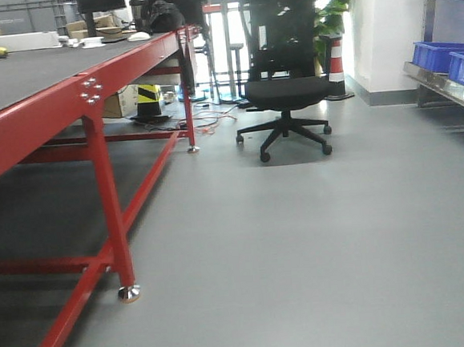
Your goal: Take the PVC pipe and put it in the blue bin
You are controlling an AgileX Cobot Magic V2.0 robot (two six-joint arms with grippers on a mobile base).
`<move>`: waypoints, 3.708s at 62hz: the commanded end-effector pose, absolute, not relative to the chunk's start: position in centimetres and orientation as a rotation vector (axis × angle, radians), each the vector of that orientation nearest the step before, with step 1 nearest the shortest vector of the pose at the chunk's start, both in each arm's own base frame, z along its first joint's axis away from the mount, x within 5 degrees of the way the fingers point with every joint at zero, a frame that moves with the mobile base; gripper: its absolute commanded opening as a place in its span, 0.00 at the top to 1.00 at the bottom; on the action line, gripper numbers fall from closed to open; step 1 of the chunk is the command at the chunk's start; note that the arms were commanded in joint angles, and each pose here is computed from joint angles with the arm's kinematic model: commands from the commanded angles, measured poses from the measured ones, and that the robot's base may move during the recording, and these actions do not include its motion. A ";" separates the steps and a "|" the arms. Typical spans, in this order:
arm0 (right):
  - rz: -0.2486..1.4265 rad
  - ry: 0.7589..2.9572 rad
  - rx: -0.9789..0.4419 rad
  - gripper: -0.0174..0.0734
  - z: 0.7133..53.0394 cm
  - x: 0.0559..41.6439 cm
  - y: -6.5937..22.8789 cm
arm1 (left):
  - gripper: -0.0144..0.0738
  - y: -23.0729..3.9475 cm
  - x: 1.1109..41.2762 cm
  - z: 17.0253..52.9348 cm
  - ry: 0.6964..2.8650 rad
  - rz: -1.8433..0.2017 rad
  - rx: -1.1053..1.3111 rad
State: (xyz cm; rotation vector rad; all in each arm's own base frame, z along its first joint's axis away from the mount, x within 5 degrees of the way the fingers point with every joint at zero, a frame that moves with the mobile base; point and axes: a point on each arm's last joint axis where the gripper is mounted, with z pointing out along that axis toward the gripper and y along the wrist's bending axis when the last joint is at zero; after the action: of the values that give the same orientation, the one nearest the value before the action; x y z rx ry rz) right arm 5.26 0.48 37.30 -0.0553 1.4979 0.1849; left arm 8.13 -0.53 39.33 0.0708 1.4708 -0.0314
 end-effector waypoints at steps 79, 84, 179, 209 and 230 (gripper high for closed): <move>0.177 1.473 -0.056 0.99 37.6 5.1 0.4 | 0.96 -0.6 7.9 39.7 1.436 -0.037 0.074; 0.177 1.473 -0.056 0.99 37.6 5.1 0.4 | 0.96 -0.6 7.9 39.7 1.436 -0.037 0.074; 0.177 1.471 -0.057 0.99 37.6 5.1 0.4 | 0.96 -0.6 7.9 39.7 1.436 -0.037 0.074; 0.177 1.471 -0.057 0.99 37.6 5.1 0.4 | 0.96 -0.6 7.9 39.7 1.434 -0.037 0.074; 0.177 1.471 -0.057 0.99 37.6 5.1 0.4 | 0.96 -0.6 7.9 39.7 1.434 -0.037 0.074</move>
State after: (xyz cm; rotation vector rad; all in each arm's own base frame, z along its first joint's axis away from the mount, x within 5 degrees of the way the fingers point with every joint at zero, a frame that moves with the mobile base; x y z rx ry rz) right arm 5.26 0.48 37.30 -0.0553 1.4979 0.1849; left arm 8.13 -0.53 39.35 0.0708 1.4689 -0.0315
